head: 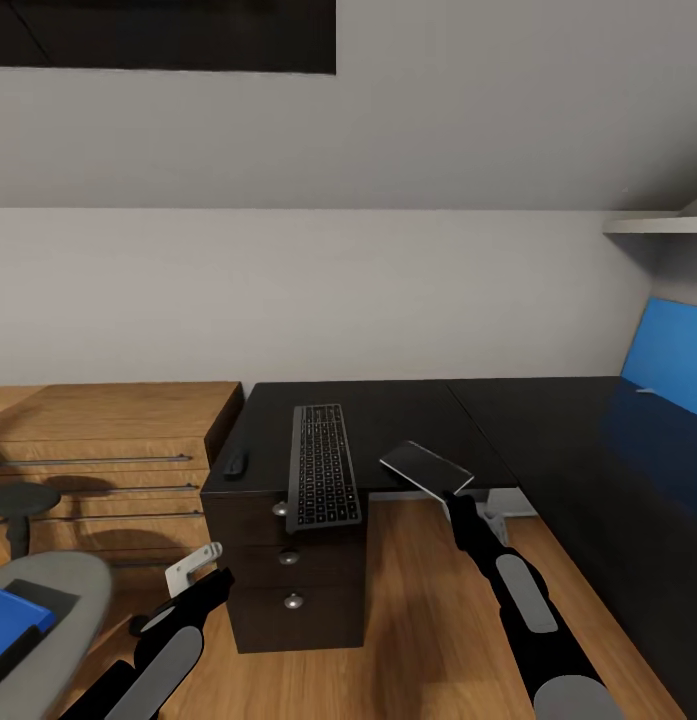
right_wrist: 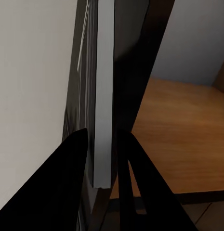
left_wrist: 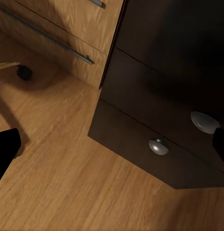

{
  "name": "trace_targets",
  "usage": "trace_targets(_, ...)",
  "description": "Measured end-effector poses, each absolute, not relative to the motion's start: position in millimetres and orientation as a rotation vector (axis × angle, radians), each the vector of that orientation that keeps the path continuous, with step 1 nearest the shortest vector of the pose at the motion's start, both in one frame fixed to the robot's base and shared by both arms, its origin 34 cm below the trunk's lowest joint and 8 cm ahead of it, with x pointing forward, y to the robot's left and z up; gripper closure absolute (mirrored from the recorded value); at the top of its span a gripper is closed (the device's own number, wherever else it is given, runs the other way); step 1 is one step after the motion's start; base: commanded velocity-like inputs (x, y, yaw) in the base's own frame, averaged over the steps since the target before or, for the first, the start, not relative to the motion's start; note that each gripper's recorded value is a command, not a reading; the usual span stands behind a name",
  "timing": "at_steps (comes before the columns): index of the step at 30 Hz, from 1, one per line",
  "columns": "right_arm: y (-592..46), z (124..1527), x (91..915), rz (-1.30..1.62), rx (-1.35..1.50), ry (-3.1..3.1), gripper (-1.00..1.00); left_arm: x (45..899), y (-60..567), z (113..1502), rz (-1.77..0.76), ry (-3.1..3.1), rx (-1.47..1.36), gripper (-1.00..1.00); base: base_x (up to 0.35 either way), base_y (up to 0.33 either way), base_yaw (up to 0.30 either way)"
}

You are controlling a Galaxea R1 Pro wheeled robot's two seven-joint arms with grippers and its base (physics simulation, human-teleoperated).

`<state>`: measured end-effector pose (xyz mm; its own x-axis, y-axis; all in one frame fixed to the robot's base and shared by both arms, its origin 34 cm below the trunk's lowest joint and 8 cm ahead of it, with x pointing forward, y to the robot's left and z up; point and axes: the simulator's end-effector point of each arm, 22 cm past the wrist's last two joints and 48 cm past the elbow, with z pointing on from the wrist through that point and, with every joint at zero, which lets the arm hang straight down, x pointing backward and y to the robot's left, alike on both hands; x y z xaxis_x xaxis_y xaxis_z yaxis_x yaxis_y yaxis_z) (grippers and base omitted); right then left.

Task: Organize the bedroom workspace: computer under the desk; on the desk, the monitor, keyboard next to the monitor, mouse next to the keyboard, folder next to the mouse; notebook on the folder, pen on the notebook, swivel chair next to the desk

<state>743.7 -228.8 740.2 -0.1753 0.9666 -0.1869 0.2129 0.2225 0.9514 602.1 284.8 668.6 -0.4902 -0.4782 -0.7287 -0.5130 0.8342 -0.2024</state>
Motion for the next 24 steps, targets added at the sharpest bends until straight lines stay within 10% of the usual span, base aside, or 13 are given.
trace_targets(24, -233.8, 754.3, 747.0, 1.031, 1.129, 1.567, 1.00, 601.8, 284.8, 667.8, 0.055, 2.169, -0.719, -1.00, 0.000, 0.000, 0.000)
